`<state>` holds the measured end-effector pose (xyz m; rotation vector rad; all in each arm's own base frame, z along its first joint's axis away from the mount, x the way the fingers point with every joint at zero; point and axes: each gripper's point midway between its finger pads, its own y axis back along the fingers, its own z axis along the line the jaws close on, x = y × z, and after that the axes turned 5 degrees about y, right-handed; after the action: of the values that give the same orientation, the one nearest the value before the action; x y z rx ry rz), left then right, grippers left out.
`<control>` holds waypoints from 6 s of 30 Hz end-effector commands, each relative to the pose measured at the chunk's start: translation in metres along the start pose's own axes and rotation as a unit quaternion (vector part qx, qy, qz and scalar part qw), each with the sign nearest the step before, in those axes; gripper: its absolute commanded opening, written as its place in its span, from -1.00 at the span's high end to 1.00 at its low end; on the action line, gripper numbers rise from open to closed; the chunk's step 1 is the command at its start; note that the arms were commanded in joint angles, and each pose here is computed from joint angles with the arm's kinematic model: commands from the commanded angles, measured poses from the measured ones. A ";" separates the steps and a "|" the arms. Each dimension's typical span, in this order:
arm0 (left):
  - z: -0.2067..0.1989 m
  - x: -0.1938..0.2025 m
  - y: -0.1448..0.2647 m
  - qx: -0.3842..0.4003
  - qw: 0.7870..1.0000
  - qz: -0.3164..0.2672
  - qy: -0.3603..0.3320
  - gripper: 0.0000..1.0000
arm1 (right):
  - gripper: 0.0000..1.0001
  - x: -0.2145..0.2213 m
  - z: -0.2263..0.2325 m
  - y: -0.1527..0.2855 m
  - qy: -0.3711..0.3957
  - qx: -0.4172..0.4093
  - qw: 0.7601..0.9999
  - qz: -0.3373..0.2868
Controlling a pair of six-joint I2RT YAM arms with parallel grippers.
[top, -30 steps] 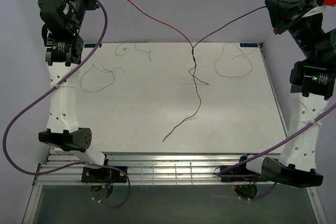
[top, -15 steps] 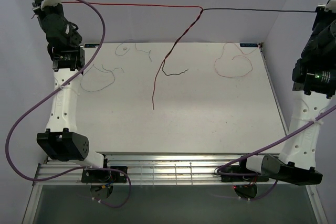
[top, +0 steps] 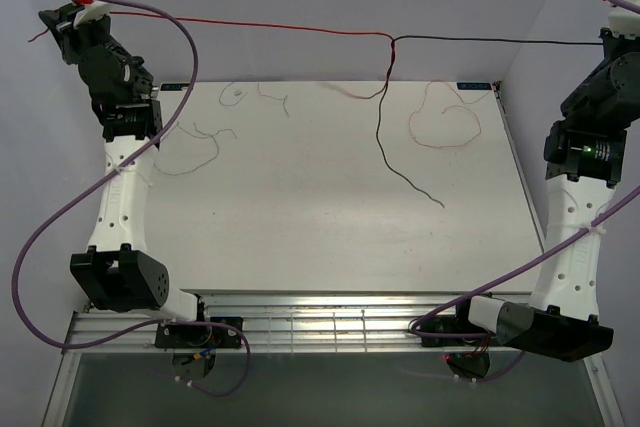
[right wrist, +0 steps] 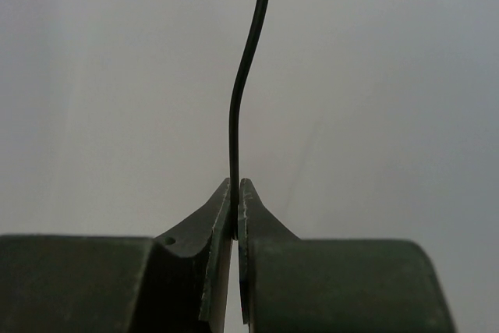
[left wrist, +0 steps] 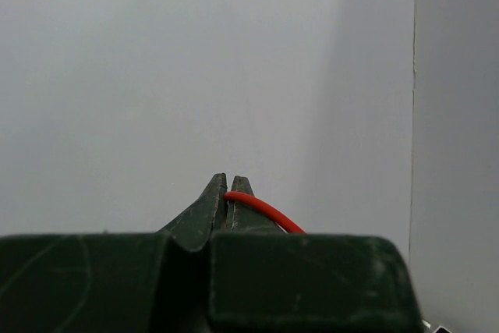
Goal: Untangle the cables
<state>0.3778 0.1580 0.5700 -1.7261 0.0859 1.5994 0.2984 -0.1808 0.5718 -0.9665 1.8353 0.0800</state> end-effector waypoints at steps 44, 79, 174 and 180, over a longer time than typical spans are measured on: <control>0.083 0.069 -0.035 -0.119 0.990 0.019 -0.070 1.00 | 0.85 0.035 -0.030 0.002 0.152 0.098 0.983 0.012; 0.113 0.117 -0.052 -0.154 0.982 0.050 -0.100 1.00 | 0.85 0.097 -0.048 -0.019 0.201 0.116 0.972 0.040; -0.243 0.039 0.241 0.182 0.964 0.166 0.099 1.00 | 0.84 -0.154 0.280 0.200 -0.387 -0.629 0.666 -0.106; -0.284 0.164 0.360 0.333 0.881 0.336 -0.013 0.91 | 0.84 -0.047 0.367 0.265 -0.349 -0.692 0.632 0.020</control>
<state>0.4802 -0.1651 0.2717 -1.2244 0.8614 1.7342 0.4129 0.1870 0.3584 -1.5476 0.7835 1.8247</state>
